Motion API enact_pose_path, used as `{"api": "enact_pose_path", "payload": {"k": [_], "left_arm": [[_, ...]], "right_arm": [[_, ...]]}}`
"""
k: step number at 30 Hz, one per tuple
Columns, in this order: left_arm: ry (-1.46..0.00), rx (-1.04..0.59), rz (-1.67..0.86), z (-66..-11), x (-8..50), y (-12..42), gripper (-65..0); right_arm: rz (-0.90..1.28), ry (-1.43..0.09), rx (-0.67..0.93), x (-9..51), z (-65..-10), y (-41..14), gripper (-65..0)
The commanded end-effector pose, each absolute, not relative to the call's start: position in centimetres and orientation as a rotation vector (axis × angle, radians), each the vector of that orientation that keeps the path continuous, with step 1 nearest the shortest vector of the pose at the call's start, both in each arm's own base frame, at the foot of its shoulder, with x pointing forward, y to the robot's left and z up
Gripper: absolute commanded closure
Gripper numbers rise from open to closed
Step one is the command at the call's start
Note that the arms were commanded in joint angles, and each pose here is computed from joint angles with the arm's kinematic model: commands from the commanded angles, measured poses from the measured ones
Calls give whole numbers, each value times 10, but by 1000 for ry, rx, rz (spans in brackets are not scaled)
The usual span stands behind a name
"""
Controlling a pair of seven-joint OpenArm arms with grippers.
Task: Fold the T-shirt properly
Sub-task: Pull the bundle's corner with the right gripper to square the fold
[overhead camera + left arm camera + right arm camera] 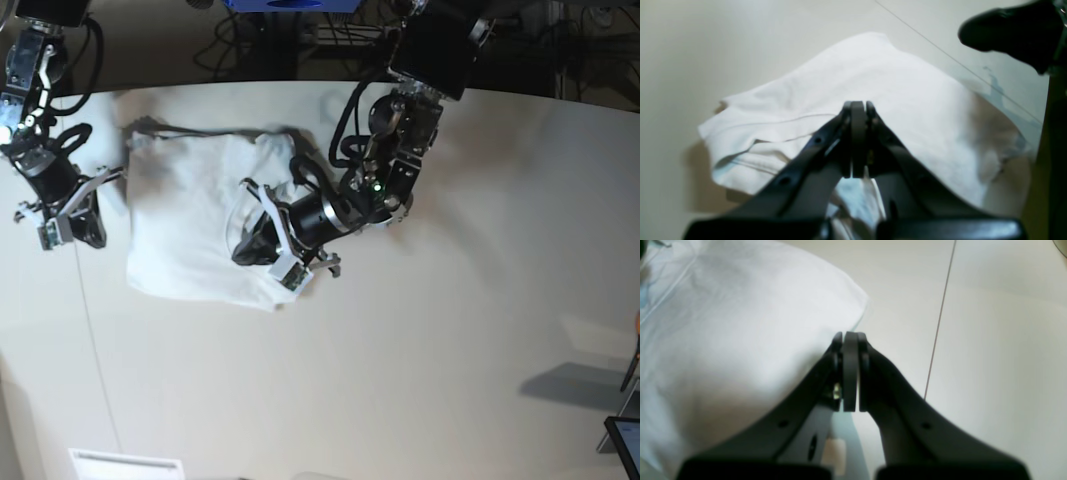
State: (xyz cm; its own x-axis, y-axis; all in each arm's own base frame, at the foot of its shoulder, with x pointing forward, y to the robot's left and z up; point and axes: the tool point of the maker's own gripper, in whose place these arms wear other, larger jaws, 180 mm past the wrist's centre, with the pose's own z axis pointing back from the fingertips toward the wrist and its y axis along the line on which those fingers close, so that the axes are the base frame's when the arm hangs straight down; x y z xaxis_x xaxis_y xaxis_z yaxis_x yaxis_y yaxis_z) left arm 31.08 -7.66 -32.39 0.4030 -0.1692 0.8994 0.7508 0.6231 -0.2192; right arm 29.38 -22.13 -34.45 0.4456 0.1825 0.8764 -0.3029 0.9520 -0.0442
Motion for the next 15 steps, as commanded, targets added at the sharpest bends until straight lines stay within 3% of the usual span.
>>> {"api": "enact_pose_path", "payload": {"k": [1, 15], "left_arm": [[-1044, -718, -650, -304, 308, -84, 0], [-822, -556, -546, -374, 272, -31, 0]], "right_arm": [[303, -1131, 120, 301, -327, -226, 0], [300, -1118, 122, 297, -331, -226, 0]]}}
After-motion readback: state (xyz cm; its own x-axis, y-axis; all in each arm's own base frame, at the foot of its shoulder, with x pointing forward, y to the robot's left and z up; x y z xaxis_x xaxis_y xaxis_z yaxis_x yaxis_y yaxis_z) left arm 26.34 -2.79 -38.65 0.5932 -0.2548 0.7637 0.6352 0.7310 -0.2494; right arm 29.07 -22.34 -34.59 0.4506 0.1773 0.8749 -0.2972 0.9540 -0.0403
